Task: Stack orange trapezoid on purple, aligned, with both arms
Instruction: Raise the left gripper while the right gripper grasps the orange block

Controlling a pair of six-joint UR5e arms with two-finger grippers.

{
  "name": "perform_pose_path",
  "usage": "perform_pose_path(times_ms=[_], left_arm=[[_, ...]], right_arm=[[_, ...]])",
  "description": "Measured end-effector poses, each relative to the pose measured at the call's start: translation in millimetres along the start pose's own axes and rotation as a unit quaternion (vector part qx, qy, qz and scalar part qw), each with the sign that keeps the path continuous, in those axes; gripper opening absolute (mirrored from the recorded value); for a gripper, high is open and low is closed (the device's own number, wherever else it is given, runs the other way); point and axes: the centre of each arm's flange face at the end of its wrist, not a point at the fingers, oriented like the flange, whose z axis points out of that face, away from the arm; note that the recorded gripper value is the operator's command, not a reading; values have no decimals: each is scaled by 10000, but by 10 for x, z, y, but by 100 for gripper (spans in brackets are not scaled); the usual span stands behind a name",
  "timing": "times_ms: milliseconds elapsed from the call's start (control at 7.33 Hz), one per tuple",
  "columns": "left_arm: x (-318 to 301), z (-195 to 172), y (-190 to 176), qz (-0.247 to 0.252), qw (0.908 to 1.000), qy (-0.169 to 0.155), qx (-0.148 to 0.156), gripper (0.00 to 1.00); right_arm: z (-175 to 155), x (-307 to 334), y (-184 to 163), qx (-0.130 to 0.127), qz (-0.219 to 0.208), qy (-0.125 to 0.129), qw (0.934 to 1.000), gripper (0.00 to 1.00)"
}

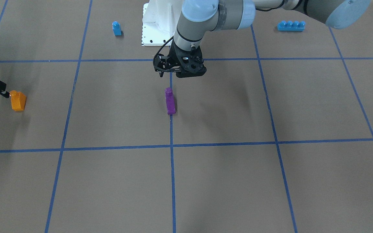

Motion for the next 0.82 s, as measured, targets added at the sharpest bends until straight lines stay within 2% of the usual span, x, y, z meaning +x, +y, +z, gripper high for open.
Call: perform_pose_path(times_ms=[682,818], left_arm=[[-21,18,-5,-48,10000,-19,1,99],[-21,17,-5,-52,10000,-19,1,99]], right_arm=[[413,-265,123,-261,-296,197,9990,99],[472,-277,116,-285,-317,236,9988,92]])
